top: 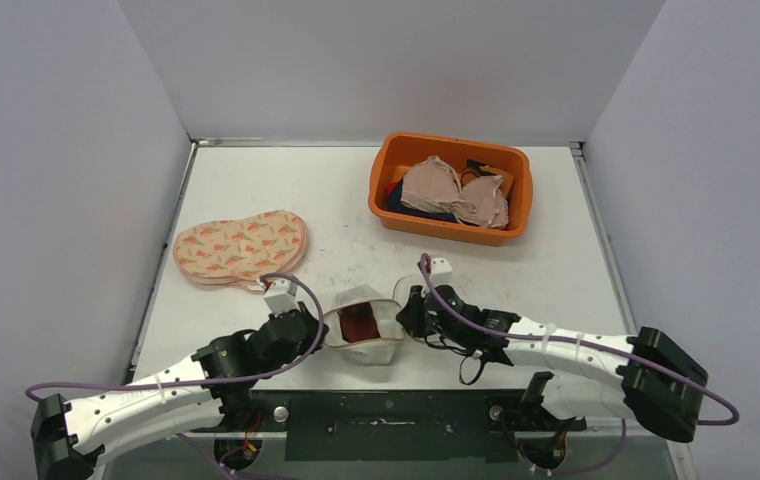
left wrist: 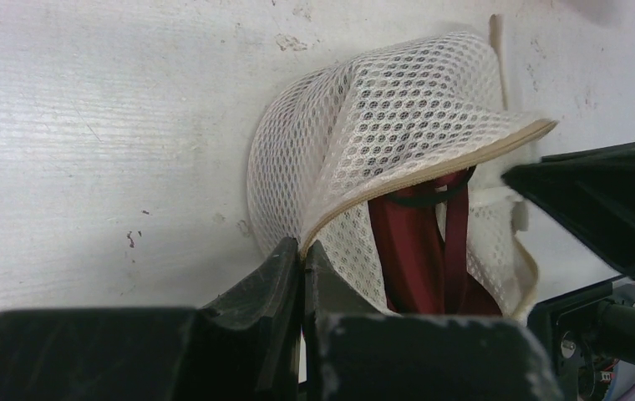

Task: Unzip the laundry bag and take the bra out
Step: Pick up the bra from the laundry bag.

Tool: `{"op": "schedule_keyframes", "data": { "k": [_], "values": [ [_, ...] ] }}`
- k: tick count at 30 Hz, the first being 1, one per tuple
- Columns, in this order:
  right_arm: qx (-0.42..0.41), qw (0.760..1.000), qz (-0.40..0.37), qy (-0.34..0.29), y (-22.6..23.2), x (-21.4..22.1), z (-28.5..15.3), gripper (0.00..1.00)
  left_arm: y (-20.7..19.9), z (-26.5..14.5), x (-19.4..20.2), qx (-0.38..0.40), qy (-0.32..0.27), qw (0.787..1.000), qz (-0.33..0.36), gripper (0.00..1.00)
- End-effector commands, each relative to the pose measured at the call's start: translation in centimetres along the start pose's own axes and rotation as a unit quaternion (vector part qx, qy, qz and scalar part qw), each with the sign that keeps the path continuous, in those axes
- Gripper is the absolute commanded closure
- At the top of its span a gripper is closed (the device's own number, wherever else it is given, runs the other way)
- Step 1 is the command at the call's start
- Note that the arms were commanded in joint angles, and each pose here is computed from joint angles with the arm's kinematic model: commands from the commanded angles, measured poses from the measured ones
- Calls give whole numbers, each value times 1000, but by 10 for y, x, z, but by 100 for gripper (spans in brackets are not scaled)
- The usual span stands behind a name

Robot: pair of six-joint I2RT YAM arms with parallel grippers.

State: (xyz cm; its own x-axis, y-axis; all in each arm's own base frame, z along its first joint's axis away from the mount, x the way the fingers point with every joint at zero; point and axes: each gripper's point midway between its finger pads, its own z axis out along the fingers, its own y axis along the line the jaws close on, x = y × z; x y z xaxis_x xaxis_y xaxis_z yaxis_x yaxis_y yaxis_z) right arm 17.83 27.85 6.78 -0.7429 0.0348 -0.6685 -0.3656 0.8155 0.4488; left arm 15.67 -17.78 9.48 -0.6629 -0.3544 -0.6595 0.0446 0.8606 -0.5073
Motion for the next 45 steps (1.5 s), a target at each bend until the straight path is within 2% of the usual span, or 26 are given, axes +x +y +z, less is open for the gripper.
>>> {"op": "schedule_keyframes", "data": {
  "k": [1,7,12,15,22,24,29,32,39,45],
  "values": [
    [28,995,-47,-89,9,-66,-35,95,-26,-9,-25,36,-26,999,-18,100],
    [52,984,-93,-140,19,-119,-81,95,-72,-27,-75,86,-83,993,-15,100],
    [42,980,-109,-162,32,-140,-107,95,-122,-47,-122,126,-118,985,-2,100],
    [60,980,-111,-157,19,-130,-103,95,-124,-35,-114,119,-110,987,10,100],
    [106,982,-100,-119,-21,-83,-75,95,-76,15,-48,65,-39,997,5,100],
    [108,981,-102,-124,-20,-87,-75,95,-73,17,-48,62,-35,997,-1,100],
    [108,977,-114,-146,-6,-113,-87,95,-95,-1,-88,90,-78,993,4,100],
    [91,978,-115,-150,-2,-111,-87,95,-101,-7,-96,99,-87,991,4,100],
    [77,984,-92,-130,-23,-68,-66,95,-80,14,-56,97,-47,994,-23,100],
    [59,988,-80,-117,-28,-48,-69,95,-69,21,-27,106,-11,993,-49,100]
  ]
}}
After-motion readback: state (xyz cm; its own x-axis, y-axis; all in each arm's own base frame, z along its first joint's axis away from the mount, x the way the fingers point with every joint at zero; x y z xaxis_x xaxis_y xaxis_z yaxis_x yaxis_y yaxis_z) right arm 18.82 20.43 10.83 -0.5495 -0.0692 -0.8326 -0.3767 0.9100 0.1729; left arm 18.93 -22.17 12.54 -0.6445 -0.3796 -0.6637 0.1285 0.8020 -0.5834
